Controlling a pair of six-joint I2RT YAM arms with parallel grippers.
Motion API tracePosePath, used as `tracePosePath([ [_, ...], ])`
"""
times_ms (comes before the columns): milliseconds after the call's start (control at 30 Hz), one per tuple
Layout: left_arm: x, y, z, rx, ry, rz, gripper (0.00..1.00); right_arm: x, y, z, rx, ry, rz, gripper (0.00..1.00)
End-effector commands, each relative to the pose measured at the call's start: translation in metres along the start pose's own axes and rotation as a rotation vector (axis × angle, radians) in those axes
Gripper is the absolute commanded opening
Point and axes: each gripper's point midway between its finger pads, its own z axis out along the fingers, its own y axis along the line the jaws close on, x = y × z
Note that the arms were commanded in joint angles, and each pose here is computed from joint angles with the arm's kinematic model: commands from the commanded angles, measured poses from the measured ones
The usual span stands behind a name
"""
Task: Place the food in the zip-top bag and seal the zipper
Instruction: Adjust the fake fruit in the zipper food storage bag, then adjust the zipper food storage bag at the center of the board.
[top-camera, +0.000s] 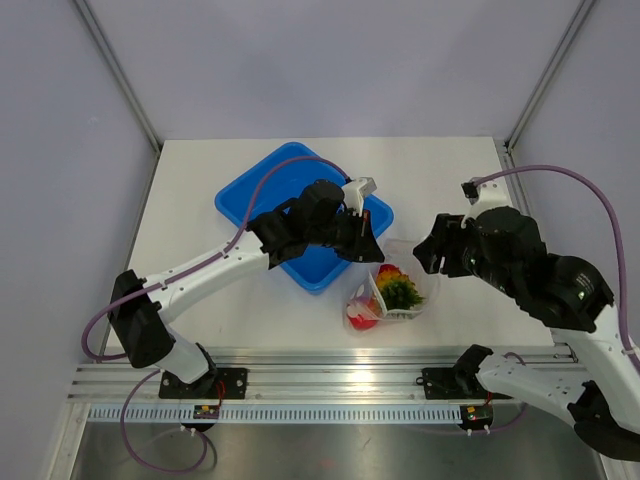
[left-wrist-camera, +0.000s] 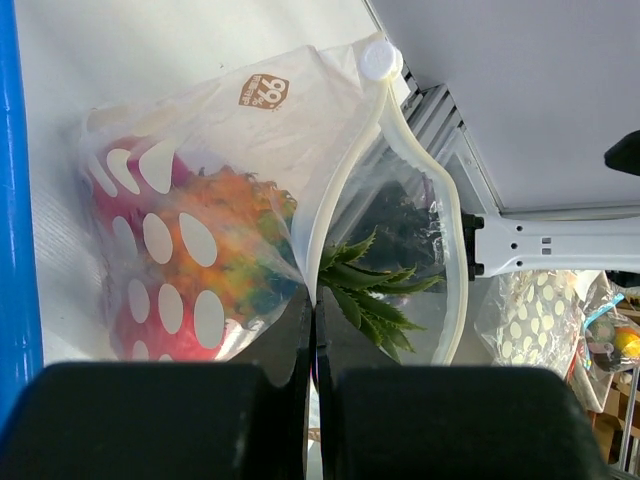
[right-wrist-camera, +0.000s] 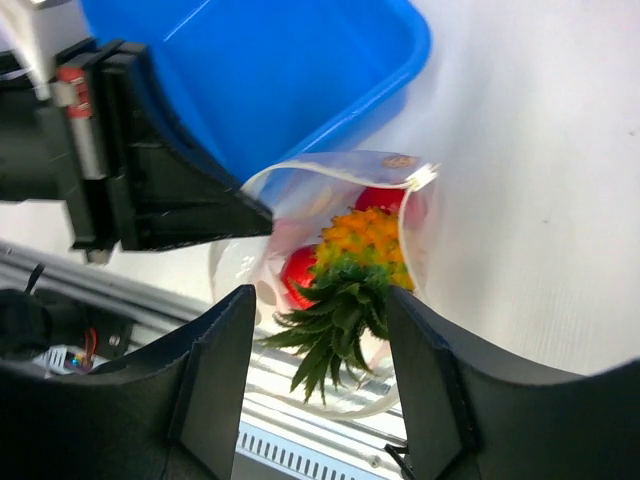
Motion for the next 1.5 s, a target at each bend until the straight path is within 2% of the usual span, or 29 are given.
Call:
tracePosePath([
  [0, -0.014, -0.018, -0.004, 0.084, -0.047, 0.023, 0.0, 0.013, -0.02, 0.022, 0.158, 0.024, 0.082, 0.62],
  [133, -0.012, -0.019, -0.003, 0.098, -0.044, 0.022, 0.0, 0.018, -0.04, 0.016, 0.252, -0.015, 0.174, 0.64],
  [167, -0.012, -0.02, -0.003, 0.099, -0.043, 0.023, 0.0, 0.018, -0.042, 0.014, 0.259, -0.026, 0.186, 0.69],
  [233, -0.011, -0.019, -0.002, 0.099, -0.036, 0.023, 0.0, 0.017, -0.05, 0.006, 0.277, -0.059, 0.214, 0.72],
  [400, -0.01, -0.016, -0.001, 0.089, -0.034, 0.024, 0.0, 0.032, -0.061, 0.002, 0.32, -0.027, 0.225, 0.74],
  [767, -0.007, -0.01, 0.0, 0.064, -0.03, 0.011, 0.0, 0.055, -0.059, 0.013, 0.3, 0.04, 0.228, 0.63],
  [967, -0.008, -0.011, 0.0, 0.065, -0.031, 0.011, 0.0, 0.069, -0.062, 0.025, 0.34, 0.098, 0.214, 0.61],
  [1467, -0.008, -0.008, -0.001, 0.052, -0.032, 0.022, 0.0, 0.124, -0.054, 0.041, 0.264, 0.238, 0.275, 0.53],
])
